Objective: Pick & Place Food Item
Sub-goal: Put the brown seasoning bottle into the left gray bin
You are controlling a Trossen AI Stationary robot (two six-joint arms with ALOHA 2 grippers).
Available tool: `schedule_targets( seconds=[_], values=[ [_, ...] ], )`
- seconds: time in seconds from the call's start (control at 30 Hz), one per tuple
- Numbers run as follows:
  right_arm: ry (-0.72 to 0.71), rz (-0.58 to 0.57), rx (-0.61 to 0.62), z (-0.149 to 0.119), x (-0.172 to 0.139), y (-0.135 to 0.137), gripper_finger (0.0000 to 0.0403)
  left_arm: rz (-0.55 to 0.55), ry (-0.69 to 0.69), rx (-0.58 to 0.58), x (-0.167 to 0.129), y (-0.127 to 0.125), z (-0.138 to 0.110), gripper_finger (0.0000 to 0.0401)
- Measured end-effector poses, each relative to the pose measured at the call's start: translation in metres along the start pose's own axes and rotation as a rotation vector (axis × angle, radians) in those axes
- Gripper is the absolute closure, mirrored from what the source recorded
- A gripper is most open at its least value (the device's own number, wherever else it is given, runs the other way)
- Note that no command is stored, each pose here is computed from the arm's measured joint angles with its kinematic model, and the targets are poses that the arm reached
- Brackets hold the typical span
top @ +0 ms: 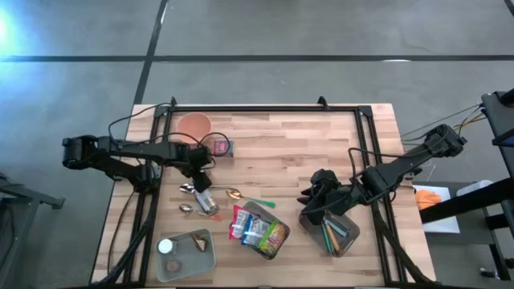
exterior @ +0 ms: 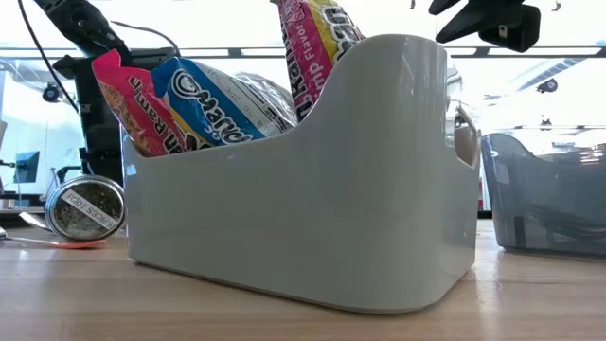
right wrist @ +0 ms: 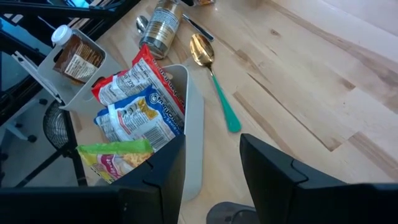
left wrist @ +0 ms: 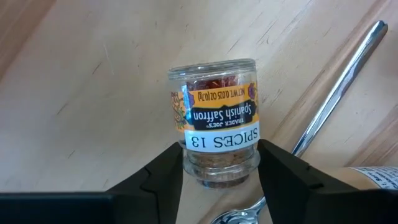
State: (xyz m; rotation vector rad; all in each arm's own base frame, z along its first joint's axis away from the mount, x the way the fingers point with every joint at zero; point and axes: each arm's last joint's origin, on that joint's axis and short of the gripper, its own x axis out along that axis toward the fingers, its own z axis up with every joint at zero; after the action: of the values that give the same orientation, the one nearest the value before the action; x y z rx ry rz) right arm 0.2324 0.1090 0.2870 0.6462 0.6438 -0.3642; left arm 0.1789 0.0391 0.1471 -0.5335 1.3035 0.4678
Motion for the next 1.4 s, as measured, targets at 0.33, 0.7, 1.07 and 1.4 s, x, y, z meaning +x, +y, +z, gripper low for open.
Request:
schedule_targets(
  seconds=[0.33, 0.7, 1.07, 1.4],
  values=[
    [-0.014, 0.022, -0.140, 0.001, 0.000, 0.002, 0.0251, -0.198, 0.078, -0.026, -0.004, -0.007, 0.002, 0.0243],
    [-0.089, 0.062, -0.320, 0.011, -0.005, 0.011, 0.0251, -0.281, 0.082, -0.079, -0.010, -0.013, 0.008, 0.0263],
    [-0.095, 0.065, -0.316, 0.012, -0.005, 0.012, 0.0251, -0.294, 0.060, -0.093, -0.012, -0.014, 0.011, 0.0333],
    [-0.098, 0.069, -0.305, 0.012, -0.005, 0.012, 0.0251, -0.283, 0.050, -0.094, -0.012, -0.014, 0.012, 0.0342]
  ],
)
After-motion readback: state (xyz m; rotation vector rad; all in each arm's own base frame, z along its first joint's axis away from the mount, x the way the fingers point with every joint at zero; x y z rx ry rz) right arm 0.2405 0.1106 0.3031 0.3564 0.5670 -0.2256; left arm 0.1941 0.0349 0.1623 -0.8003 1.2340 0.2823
